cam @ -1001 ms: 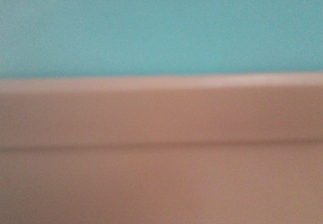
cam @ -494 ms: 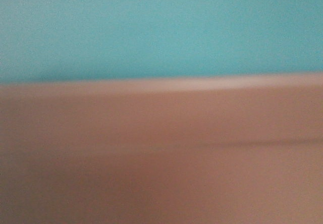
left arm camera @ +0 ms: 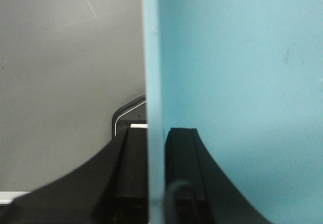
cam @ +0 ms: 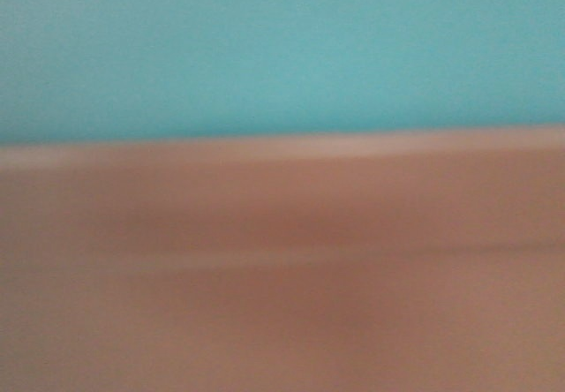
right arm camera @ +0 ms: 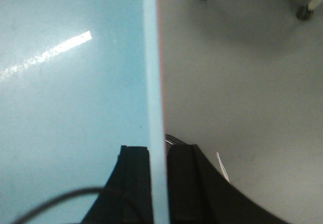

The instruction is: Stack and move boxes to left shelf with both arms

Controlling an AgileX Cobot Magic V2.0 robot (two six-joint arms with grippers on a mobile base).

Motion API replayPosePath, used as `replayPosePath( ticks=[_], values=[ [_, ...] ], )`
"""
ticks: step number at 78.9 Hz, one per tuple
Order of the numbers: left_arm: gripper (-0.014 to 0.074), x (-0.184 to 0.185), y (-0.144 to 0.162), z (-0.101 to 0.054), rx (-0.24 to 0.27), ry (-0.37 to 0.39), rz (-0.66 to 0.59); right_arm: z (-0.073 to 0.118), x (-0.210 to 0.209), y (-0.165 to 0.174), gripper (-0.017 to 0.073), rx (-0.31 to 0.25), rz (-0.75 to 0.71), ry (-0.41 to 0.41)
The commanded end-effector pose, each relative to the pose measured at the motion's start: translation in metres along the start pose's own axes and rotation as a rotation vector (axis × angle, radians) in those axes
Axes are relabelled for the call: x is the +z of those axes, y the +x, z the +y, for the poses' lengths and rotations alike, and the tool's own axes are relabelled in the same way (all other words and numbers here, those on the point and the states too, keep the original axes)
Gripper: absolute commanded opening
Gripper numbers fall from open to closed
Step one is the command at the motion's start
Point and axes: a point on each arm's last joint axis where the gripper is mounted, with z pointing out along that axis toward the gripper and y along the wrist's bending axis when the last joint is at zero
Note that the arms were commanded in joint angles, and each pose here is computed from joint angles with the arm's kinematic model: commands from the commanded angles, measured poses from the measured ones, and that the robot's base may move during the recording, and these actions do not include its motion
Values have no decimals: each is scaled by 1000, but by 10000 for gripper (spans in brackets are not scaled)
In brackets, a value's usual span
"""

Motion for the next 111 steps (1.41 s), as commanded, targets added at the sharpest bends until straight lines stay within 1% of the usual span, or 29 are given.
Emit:
replayPosePath(
  ticks=[1, 111],
  values=[
    [-7, -22, 17, -13, -28, 138, 132, 2, -22, 4, 70, 32, 49, -63],
    [-7, -22, 18, -14, -34, 151, 151, 2, -22, 4, 70, 32, 48, -66]
  ],
)
